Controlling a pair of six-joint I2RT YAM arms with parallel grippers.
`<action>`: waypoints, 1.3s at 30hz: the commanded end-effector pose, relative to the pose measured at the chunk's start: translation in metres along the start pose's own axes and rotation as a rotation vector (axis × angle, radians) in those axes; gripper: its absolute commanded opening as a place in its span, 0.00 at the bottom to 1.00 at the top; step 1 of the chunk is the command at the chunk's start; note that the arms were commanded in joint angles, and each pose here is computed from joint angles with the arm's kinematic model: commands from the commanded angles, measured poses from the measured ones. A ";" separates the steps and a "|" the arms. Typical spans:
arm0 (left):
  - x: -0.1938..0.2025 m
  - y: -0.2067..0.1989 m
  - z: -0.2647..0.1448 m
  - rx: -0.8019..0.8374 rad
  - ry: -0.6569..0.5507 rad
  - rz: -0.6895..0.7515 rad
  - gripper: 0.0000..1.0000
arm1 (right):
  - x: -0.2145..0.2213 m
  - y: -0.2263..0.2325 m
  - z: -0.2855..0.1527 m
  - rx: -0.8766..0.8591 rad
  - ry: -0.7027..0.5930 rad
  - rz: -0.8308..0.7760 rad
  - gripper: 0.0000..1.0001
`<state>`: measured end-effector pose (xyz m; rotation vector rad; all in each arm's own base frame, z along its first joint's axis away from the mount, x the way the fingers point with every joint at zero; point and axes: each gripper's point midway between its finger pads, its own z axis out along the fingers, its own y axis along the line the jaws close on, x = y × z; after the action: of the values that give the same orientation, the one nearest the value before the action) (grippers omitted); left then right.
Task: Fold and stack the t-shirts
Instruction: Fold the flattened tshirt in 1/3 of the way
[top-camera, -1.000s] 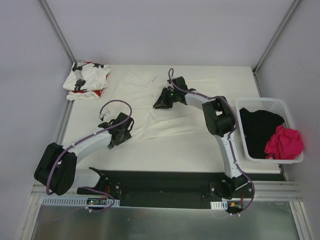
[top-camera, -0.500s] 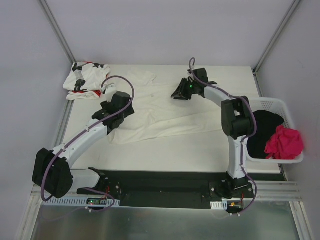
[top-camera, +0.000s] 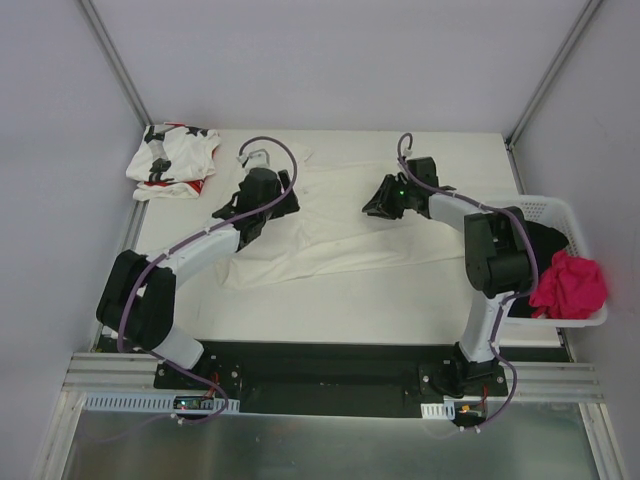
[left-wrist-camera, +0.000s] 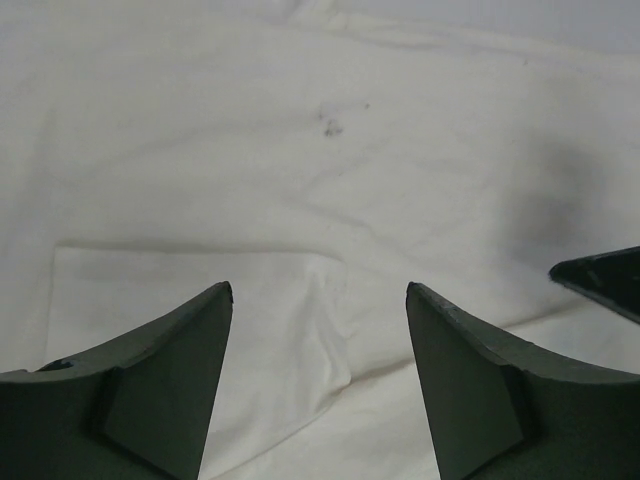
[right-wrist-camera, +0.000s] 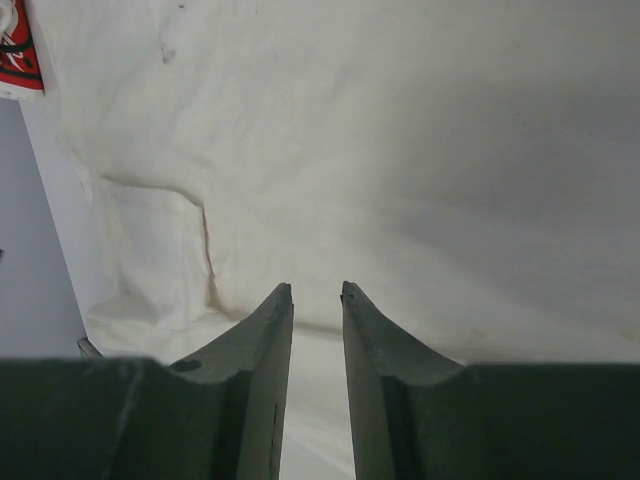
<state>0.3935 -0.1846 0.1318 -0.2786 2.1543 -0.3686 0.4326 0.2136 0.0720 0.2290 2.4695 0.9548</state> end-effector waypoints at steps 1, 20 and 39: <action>-0.085 -0.035 -0.011 0.086 -0.257 0.077 0.70 | -0.011 0.016 0.012 -0.070 -0.038 -0.013 0.29; -0.189 -0.032 -0.045 0.074 -0.505 0.124 0.70 | -0.008 0.003 0.031 -0.057 -0.025 0.052 0.29; -0.214 -0.024 -0.052 0.096 -0.548 0.107 0.70 | -0.014 -0.022 0.036 -0.040 -0.037 0.127 0.29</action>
<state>0.4724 -0.1289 0.2867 -0.1865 1.7104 -0.2500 0.4537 0.2143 0.0330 0.3795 2.4648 1.0072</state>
